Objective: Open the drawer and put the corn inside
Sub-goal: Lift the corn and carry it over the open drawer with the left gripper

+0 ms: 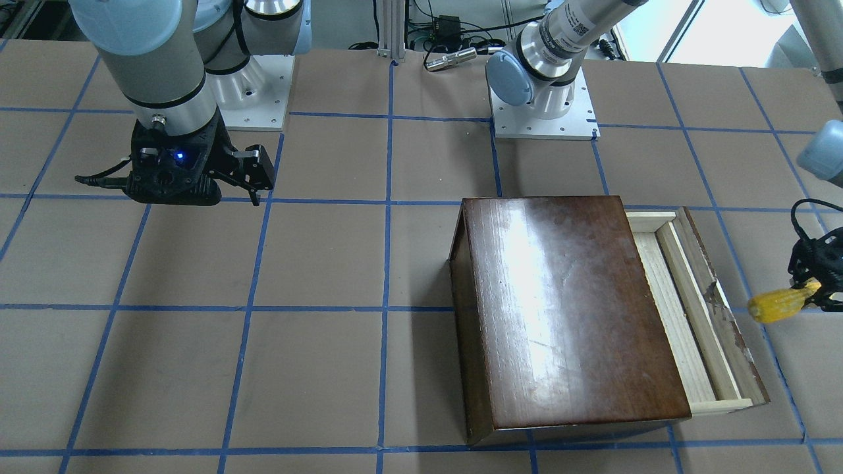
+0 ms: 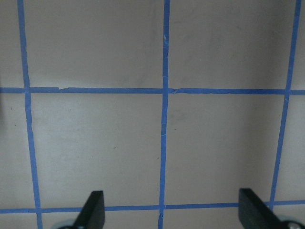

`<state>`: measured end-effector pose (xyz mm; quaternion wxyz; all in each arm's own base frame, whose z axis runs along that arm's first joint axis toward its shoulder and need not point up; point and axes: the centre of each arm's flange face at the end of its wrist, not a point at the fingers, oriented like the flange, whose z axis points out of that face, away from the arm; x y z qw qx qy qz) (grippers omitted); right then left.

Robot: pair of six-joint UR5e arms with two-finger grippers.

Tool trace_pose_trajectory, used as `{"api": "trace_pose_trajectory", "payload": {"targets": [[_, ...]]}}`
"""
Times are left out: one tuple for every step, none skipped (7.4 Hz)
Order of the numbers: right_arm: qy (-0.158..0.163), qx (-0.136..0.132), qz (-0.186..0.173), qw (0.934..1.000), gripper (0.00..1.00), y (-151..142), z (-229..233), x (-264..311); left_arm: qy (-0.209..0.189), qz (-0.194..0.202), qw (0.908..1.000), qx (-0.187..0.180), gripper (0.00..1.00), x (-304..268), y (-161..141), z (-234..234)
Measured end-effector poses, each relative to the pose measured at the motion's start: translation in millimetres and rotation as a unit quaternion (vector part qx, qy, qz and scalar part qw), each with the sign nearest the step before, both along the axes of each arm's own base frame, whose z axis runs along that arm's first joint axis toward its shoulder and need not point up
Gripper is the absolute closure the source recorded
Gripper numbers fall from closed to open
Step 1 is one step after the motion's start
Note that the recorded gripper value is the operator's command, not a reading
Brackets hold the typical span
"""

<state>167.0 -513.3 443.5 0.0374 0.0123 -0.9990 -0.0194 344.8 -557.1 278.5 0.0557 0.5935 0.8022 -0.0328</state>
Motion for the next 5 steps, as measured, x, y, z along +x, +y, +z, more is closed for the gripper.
{"api": "trace_pose_trajectory", "payload": {"targets": [[0.0,0.0,0.0,1.0,0.0,0,0,0,0.002,0.026,0.9996,-0.008,1.0,-5,-9,41],[0.0,0.0,0.0,1.0,0.0,0,0,0,0.006,0.055,0.9983,-0.016,1.0,-19,-18,82],[0.0,0.0,0.0,1.0,0.0,0,0,0,0.009,0.089,0.9956,-0.026,1.0,-45,-28,117],[-0.001,0.0,0.0,1.0,0.0,0,0,0,0.013,0.124,0.9915,-0.035,1.0,-79,-35,143],[-0.001,0.0,0.0,1.0,0.0,0,0,0,0.019,0.173,0.9839,-0.042,1.0,-116,-38,165]]}}
